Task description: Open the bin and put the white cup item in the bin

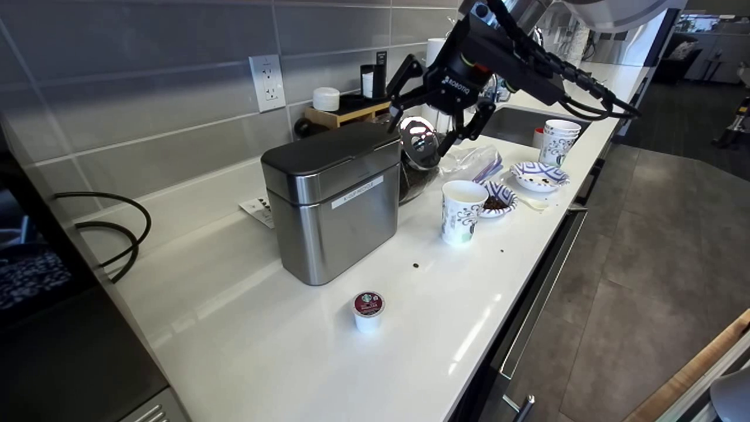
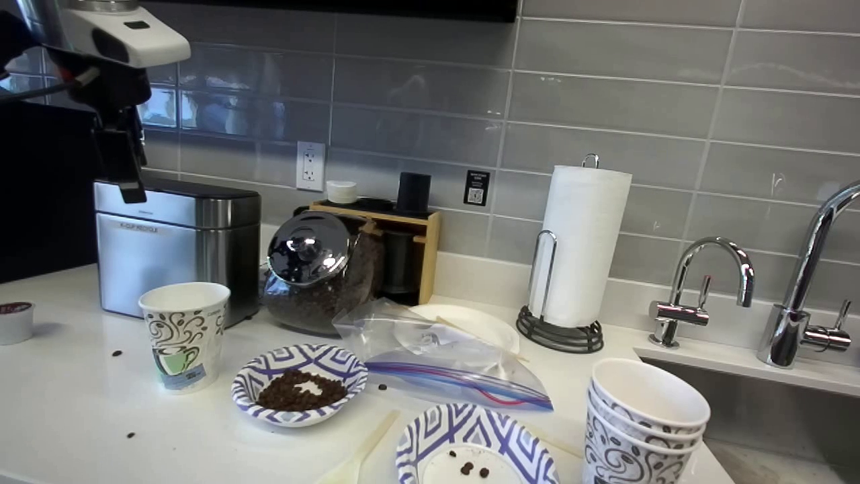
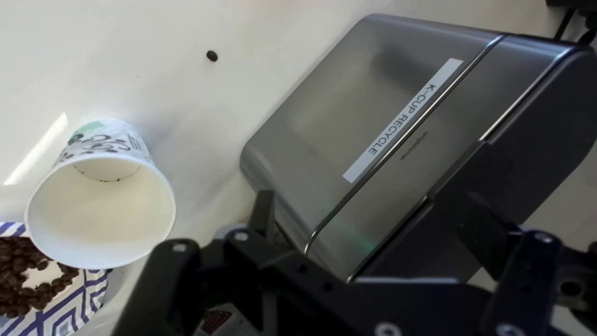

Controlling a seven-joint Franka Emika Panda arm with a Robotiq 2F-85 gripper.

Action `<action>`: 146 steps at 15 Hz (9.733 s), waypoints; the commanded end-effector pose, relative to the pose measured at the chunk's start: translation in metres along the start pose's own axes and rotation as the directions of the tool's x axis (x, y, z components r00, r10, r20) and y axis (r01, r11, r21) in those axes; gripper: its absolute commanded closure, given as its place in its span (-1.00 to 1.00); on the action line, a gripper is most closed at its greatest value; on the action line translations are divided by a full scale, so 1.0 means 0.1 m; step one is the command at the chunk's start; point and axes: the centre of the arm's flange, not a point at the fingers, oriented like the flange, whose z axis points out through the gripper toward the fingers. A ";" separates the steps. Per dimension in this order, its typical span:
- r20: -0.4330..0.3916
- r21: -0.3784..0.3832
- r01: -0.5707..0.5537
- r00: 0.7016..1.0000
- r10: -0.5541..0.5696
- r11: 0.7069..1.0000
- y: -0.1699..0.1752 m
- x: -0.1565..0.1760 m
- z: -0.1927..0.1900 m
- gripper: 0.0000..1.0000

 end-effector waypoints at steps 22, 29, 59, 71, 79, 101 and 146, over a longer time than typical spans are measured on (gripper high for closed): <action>-0.031 0.245 -0.188 0.979 0.201 0.951 -0.61 -0.05 0.50 -1.00; -0.014 0.258 -0.225 0.972 0.236 0.940 -0.60 -0.01 0.52 -1.00; -0.133 0.260 0.037 0.991 -0.002 0.965 -0.93 0.28 0.36 -1.00; -0.253 0.216 0.259 0.946 -0.202 0.941 -1.15 0.40 0.41 -1.00; -0.312 0.146 0.417 0.880 -0.359 0.897 -1.40 0.52 0.46 -1.00; -0.370 0.158 0.478 0.840 -0.397 0.864 -1.76 0.67 0.49 -1.00; 0.312 -0.097 0.628 0.756 -0.575 0.772 -0.23 -0.86 0.51 -1.00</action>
